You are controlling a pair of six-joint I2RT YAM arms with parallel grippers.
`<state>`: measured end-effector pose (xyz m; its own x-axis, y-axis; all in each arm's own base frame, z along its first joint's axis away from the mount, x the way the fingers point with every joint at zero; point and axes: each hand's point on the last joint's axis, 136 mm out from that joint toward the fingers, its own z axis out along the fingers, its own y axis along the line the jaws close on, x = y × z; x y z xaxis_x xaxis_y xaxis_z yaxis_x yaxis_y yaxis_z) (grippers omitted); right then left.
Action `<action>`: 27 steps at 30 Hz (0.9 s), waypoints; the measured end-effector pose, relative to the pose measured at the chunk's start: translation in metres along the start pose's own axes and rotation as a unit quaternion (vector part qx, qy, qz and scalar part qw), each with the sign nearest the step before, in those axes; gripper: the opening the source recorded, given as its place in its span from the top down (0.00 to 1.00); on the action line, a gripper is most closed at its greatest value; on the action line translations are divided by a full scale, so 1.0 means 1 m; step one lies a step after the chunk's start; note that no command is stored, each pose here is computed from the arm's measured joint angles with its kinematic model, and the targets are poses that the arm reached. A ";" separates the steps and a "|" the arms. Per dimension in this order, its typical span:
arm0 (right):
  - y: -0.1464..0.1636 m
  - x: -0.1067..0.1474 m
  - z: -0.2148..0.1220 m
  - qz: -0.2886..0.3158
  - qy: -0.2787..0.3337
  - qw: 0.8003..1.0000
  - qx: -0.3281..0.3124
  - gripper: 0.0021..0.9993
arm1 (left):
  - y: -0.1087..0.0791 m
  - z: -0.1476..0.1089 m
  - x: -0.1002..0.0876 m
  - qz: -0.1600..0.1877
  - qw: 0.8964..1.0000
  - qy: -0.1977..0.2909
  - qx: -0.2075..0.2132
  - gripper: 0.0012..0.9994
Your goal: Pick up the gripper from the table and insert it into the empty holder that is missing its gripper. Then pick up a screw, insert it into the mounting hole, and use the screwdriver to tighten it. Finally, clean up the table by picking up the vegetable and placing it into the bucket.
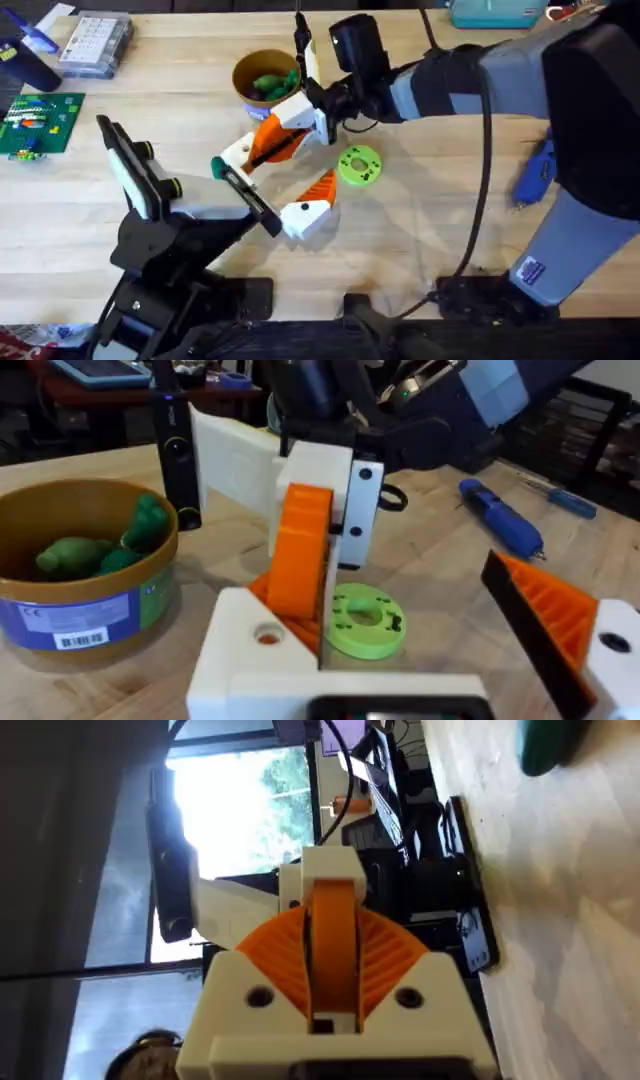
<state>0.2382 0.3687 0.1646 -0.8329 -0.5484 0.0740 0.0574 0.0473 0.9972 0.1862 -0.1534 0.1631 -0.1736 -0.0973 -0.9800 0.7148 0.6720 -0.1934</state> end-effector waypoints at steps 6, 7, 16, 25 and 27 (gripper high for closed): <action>0.000 0.001 0.003 -0.001 0.004 1.000 0.000 0.72 | -0.002 0.000 0.000 0.000 1.000 0.001 0.006 0.01; 0.000 0.002 0.004 -0.001 0.005 1.000 0.000 0.71 | -0.003 0.000 0.001 0.000 1.000 0.002 0.009 0.01; 0.000 0.002 0.005 -0.001 0.006 1.000 0.000 0.48 | -0.005 0.000 0.001 0.000 1.000 0.002 0.015 0.01; 0.001 -0.006 -0.014 0.000 -0.017 1.000 -0.001 0.10 | -0.006 0.000 0.001 0.000 1.000 0.003 0.016 0.01; 0.001 -0.008 -0.020 0.001 -0.024 1.000 -0.002 0.04 | -0.006 0.000 0.001 0.000 1.000 0.003 0.016 0.01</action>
<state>0.2559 0.3569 0.1648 -0.8584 -0.5075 0.0746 0.0602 0.0447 0.9972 0.1819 -0.1574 0.1632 -0.1774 -0.0930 -0.9797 0.7364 0.6479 -0.1948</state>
